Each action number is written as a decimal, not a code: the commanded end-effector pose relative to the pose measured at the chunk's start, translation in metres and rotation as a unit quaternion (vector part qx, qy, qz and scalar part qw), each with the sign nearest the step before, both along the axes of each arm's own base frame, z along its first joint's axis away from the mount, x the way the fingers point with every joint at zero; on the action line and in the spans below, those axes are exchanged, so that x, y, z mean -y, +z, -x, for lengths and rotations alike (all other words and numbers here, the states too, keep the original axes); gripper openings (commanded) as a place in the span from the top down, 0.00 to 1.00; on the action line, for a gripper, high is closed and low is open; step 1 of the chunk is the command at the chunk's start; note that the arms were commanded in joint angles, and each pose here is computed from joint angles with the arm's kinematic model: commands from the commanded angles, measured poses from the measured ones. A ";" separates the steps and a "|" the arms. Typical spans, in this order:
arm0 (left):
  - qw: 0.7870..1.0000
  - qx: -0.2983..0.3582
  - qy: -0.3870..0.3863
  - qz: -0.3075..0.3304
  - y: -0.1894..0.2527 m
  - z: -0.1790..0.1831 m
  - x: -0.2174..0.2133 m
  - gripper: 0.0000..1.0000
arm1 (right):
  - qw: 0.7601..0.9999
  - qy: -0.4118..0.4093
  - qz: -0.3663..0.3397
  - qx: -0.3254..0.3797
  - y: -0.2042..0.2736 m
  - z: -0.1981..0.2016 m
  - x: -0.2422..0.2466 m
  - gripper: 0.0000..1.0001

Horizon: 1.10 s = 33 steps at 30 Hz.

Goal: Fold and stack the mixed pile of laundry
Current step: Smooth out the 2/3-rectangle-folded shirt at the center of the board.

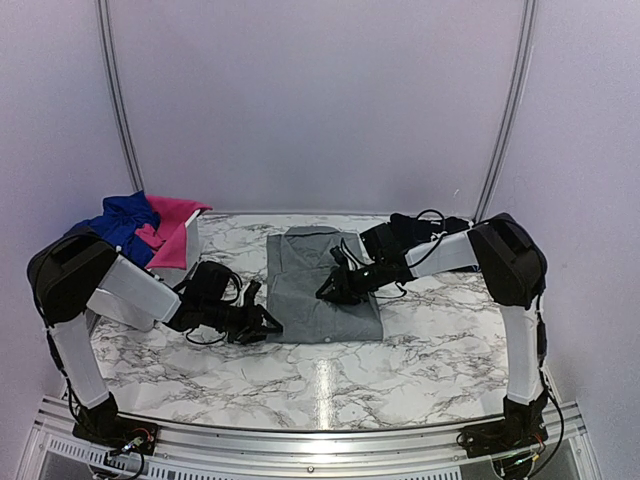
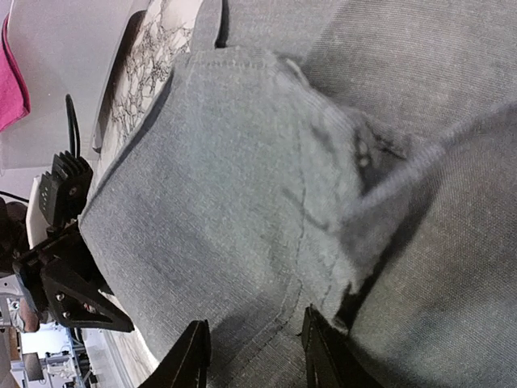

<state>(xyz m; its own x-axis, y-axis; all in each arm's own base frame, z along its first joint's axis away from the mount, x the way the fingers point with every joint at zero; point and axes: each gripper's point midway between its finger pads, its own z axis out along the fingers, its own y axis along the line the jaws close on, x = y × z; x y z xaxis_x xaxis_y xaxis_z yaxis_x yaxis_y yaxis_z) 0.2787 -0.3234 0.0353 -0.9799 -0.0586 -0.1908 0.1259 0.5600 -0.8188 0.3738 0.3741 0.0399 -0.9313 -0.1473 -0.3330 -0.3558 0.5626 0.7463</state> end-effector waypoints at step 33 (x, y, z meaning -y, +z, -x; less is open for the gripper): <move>0.995 0.081 -0.050 0.020 0.029 -0.012 0.028 0.32 | 0.996 0.037 -0.051 0.058 0.065 0.002 -0.023 0.57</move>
<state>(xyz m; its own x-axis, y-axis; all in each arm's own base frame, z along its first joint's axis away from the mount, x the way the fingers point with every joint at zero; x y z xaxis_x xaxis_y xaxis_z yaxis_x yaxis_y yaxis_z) 0.2892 -0.3381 0.0657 -0.9333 0.0206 -0.3584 0.3077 0.5603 -0.7690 0.3393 0.3913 0.0698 -0.9057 -0.2248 -0.3594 -0.4239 0.4912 0.7609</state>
